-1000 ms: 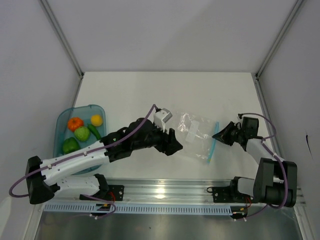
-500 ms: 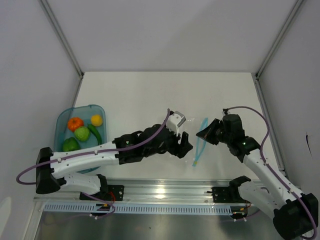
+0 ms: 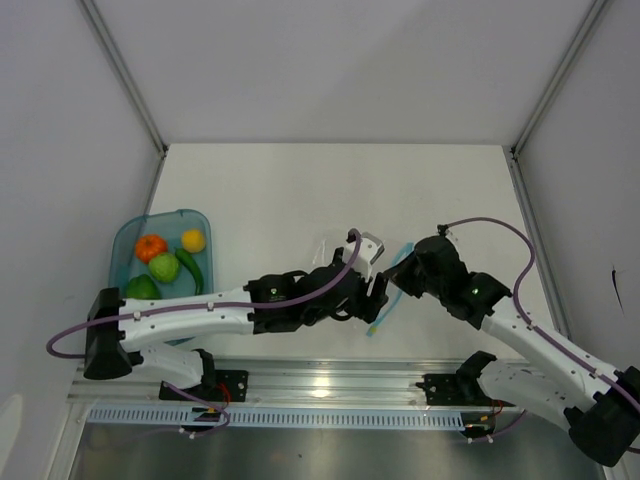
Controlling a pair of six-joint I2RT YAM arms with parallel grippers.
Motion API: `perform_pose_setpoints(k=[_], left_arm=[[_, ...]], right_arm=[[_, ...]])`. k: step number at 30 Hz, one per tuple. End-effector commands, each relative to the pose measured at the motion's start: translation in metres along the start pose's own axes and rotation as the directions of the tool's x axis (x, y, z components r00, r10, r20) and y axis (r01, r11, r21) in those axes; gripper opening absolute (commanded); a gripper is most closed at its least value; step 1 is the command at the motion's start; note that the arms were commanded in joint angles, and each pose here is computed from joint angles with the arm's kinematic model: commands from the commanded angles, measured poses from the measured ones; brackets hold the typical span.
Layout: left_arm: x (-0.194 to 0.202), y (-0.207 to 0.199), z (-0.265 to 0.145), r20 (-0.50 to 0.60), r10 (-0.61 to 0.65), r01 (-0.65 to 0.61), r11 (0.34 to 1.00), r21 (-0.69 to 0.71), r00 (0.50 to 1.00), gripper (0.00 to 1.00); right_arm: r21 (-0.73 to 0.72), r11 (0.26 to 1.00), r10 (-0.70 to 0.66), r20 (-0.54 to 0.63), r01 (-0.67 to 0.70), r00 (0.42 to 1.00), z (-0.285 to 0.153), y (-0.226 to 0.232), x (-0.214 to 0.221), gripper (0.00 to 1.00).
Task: Place the food in the zip-top bag and seal the zipper
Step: Pick up the zipper food storage bag at the center of the board, then open the zipper of the food storage bag at the center of the board.
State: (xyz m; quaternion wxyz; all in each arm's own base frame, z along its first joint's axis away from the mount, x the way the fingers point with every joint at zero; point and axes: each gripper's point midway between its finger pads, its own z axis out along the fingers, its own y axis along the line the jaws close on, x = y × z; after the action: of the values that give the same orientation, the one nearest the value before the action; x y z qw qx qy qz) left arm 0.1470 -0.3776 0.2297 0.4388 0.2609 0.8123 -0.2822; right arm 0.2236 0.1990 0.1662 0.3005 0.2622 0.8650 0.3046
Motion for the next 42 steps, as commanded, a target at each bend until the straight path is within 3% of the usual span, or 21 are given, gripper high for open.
perform_pose_setpoints(k=[1,21,27,30,31,34,42], left_arm=[[0.0,0.001,0.004,0.012,-0.01,0.01,1.0,-0.029,1.0,0.73],[0.037,0.008,0.041,-0.039,0.036,-0.039,0.996,-0.082,0.999,0.73],[0.047,0.016,0.048,-0.054,0.039,-0.045,0.992,-0.12,0.998,0.69],[0.046,0.014,0.05,-0.048,0.038,-0.043,0.993,-0.114,0.998,0.58],[0.047,0.014,0.051,-0.05,0.038,-0.044,0.993,-0.113,0.998,0.48],[0.047,0.013,0.051,-0.053,0.037,-0.043,0.993,-0.107,0.998,0.32],[0.051,0.016,0.048,-0.057,0.02,-0.026,0.995,-0.098,0.998,0.01]], right_arm=[[-0.032,0.998,0.061,0.089,-0.058,0.994,-0.011,0.015,-0.017,0.0],[-0.106,0.992,0.072,0.056,-0.065,0.996,-0.025,0.034,-0.006,0.0],[-0.119,0.991,0.063,0.052,-0.056,0.997,-0.027,0.038,0.0,0.0],[-0.114,0.992,0.056,0.044,-0.051,0.997,-0.026,0.037,0.004,0.0],[-0.119,0.992,0.053,0.04,-0.048,0.998,-0.027,0.038,0.005,0.0],[-0.126,0.991,0.043,0.034,-0.039,0.998,-0.028,0.039,0.008,0.0],[-0.114,0.993,0.025,0.048,-0.019,0.999,-0.033,0.031,0.008,0.06]])
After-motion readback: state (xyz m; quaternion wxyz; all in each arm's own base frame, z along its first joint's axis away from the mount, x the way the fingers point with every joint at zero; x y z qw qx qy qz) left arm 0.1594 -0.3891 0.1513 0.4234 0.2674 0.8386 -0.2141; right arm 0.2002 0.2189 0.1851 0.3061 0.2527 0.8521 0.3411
